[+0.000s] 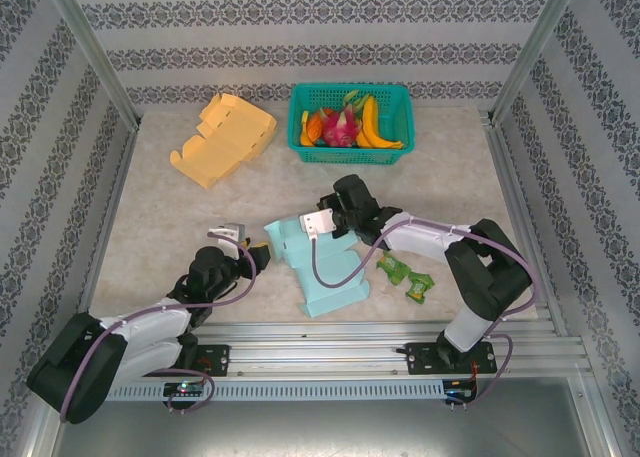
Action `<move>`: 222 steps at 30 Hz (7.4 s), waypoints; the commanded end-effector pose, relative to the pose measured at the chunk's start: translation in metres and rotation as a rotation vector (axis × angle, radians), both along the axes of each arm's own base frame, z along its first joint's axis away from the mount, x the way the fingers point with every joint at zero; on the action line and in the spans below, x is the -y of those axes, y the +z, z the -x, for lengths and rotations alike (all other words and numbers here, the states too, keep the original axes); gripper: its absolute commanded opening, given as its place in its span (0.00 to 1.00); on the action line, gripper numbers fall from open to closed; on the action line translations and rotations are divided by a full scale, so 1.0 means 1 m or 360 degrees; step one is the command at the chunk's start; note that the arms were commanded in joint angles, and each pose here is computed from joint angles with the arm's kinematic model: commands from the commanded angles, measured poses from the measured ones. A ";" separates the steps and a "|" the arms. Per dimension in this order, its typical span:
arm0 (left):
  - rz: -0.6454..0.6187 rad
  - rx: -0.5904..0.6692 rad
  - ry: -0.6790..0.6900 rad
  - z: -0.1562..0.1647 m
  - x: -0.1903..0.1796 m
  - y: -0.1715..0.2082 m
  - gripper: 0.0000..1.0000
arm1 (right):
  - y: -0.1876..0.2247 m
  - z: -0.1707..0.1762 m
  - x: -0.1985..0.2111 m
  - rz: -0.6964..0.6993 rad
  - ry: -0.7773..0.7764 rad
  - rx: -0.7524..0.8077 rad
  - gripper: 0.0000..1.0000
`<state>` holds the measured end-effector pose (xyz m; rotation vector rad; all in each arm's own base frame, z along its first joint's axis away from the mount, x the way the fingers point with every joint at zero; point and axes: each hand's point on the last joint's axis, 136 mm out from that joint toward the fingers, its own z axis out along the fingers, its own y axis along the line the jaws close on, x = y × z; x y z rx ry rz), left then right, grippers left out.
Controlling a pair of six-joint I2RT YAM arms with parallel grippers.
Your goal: Fold the paper box
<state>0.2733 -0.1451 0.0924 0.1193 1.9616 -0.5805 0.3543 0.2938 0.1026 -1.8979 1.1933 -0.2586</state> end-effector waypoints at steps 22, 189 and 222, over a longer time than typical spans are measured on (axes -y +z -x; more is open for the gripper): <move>0.0018 0.0097 -0.0141 -0.010 0.027 0.021 0.58 | 0.022 0.007 0.001 -0.0143 0.0015 0.0180 0.00; -0.0072 0.0001 -0.0341 0.003 0.090 -0.002 0.49 | 0.007 0.046 0.002 -0.0262 -0.0096 0.0575 0.00; -0.0477 0.0065 0.0119 -0.043 0.090 -0.030 0.45 | 0.003 0.046 0.002 -0.0264 -0.0112 0.0556 0.00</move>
